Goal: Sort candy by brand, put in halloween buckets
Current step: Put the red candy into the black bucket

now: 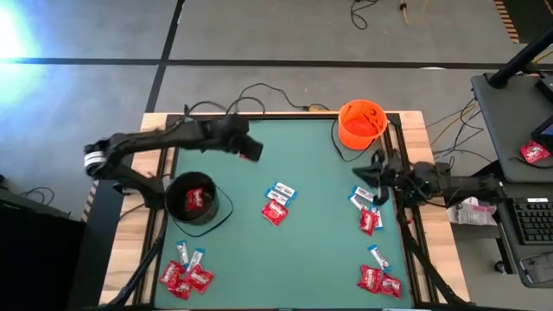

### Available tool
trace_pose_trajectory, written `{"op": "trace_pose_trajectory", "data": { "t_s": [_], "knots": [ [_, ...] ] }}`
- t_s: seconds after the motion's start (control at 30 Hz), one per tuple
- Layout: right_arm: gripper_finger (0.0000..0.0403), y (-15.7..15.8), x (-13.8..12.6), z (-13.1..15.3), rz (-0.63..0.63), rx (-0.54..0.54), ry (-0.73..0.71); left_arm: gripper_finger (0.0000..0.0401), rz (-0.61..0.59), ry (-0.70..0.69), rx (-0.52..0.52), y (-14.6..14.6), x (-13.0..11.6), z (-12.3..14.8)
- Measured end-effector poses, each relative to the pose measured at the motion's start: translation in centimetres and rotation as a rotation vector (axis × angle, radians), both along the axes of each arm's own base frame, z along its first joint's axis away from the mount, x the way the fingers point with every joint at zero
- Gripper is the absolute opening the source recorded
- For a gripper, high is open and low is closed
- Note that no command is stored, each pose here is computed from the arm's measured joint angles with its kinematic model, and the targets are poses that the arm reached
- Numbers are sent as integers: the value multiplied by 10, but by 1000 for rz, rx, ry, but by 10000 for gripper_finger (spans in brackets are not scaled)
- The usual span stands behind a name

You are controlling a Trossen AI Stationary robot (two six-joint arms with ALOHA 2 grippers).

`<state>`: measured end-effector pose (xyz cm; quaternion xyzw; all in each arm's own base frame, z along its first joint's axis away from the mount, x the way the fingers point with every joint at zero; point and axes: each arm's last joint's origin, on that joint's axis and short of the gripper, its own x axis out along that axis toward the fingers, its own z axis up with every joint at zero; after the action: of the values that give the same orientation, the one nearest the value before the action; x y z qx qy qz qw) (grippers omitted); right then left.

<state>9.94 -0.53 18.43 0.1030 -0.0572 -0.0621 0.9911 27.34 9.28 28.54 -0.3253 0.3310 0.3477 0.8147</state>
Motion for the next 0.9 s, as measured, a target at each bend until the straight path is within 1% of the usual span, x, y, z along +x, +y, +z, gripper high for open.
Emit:
{"op": "trace_pose_trajectory", "data": {
  "t_s": [0.03,0.1,0.17,0.23,0.33,0.37,0.47,0.57,0.67,0.73,0.8,0.83,0.9],
  "knots": [
    [13,1,2,-2,20,15,53,0,-38,-33,19,-12,-2,9],
    [13,0,5,-2,20,30,133,0,-111,-95,60,-38,-11,28],
    [13,0,9,5,14,11,166,0,-165,-137,91,-61,-23,43],
    [13,0,17,9,12,-27,229,0,-209,-169,111,-80,-37,54],
    [13,0,33,13,15,-53,340,0,-240,-183,79,-104,-63,65],
    [13,0,37,16,15,-48,353,0,-247,-177,62,-111,-72,66],
    [13,-1,49,34,10,21,350,0,-253,-132,17,-130,-93,65],
    [13,-1,63,58,4,110,314,0,-314,-84,-36,-150,-111,62],
    [13,-1,76,76,1,177,296,0,-365,42,-43,-164,-131,54],
    [13,-1,85,83,2,242,293,0,-313,168,-18,-163,-146,46],
    [13,2,94,86,30,340,307,0,-236,273,-5,-158,-157,38],
    [13,4,99,89,60,382,312,0,-210,304,-8,-157,-159,35],
    [13,10,109,96,138,407,302,0,-202,324,-14,-156,-160,28]
  ]
}}
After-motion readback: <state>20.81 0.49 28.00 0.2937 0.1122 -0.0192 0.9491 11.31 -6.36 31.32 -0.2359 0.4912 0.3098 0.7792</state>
